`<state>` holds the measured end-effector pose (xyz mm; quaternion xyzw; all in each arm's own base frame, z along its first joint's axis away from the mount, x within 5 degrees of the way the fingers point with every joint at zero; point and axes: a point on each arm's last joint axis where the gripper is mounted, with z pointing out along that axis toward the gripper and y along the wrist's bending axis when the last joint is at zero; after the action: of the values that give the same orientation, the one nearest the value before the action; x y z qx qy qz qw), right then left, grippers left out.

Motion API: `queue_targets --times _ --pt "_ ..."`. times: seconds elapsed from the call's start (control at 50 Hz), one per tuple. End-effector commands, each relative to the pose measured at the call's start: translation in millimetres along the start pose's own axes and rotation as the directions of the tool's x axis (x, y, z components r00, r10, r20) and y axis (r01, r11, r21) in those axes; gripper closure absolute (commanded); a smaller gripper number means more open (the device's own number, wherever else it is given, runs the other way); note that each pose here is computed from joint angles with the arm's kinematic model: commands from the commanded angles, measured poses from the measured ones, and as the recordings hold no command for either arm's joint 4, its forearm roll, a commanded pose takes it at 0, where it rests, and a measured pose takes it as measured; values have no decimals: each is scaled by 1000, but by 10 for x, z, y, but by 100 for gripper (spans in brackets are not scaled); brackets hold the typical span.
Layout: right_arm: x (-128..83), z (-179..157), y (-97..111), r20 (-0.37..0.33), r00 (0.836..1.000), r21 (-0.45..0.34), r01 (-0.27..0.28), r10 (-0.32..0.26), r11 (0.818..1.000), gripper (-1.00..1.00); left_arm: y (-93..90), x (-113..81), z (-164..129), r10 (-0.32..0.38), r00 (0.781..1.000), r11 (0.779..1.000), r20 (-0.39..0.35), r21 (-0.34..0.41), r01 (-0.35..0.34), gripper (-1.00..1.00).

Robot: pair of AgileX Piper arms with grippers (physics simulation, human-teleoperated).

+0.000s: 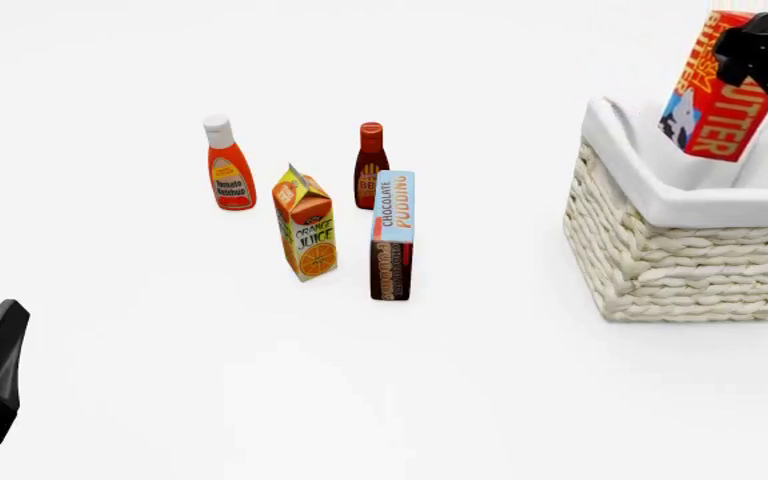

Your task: Pick the butter and place it in the basket.

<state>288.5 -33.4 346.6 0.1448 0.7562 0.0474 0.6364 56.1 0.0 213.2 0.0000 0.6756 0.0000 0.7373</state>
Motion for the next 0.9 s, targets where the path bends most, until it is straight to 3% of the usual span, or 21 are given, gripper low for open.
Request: queue_targets --times 0.02,0.9 --pt "-41 35 -16 24 999 2 -30 30 1000 100 0 0 0 0 1000 1000 0 0 0 -100" --pt "63 105 -109 12 999 27 -37 36 999 100 0 0 0 0 1000 1000 0 0 0 -100"
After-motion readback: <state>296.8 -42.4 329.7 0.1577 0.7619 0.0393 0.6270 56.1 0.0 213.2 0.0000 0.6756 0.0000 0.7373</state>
